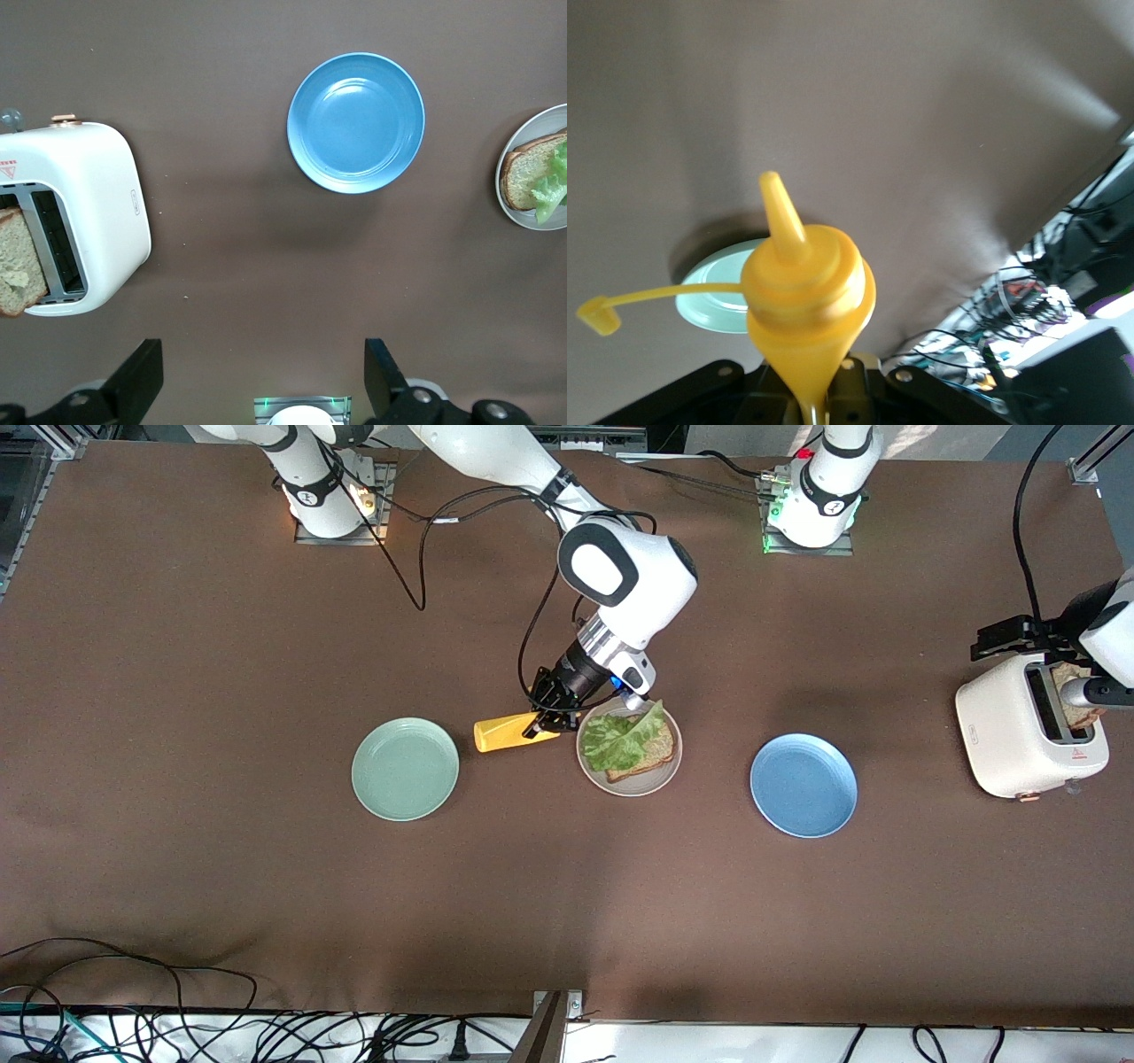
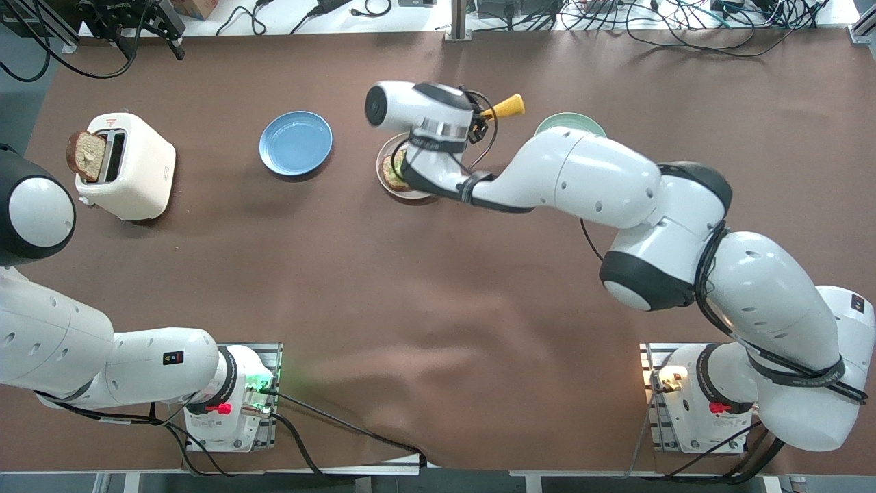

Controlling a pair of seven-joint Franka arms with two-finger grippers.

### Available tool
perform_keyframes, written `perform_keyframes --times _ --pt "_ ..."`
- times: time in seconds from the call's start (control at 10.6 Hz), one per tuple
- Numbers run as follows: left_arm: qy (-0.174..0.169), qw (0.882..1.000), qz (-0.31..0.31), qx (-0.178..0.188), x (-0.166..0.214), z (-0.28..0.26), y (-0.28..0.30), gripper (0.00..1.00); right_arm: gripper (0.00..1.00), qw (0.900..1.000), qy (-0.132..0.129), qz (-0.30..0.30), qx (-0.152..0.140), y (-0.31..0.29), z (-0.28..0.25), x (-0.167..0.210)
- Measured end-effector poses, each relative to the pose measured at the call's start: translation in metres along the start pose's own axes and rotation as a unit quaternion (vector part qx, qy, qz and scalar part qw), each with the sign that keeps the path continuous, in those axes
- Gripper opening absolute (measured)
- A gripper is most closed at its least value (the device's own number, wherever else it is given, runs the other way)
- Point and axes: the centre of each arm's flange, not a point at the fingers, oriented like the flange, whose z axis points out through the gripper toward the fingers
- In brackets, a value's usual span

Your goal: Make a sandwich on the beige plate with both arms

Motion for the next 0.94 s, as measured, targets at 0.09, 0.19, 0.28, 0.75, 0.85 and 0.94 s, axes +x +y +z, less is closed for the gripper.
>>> perform_keyframes --times 0.09,0.19,0.28,0.75,0.85,0.94 --pt "0.000 1.000 0.000 0.000 0.000 0.000 0.000 1.00 0.06 0.998 0.029 0.022 0.042 0.014 0.016 -0.026" --pt "0.000 1.000 0.000 0.000 0.000 0.000 0.000 1.00 0.06 0.995 0.060 0.042 0.072 0.028 0.034 -0.052" --pt "-0.001 1.000 -0.001 0.000 0.000 0.001 -0.001 1.00 0.06 0.989 0.092 0.062 0.096 0.038 0.052 -0.075" --pt "-0.004 1.000 -0.007 0.000 0.004 0.006 -0.008 1.00 0.06 0.933 0.259 0.123 0.216 0.047 0.113 -0.171" --pt "-0.005 1.000 -0.008 0.000 0.004 0.006 -0.010 1.00 0.06 0.914 0.304 0.125 0.238 0.052 0.124 -0.196" --pt "-0.007 1.000 -0.011 0.015 0.005 0.008 -0.015 1.00 0.06 0.894 0.351 0.121 0.251 0.057 0.140 -0.224"
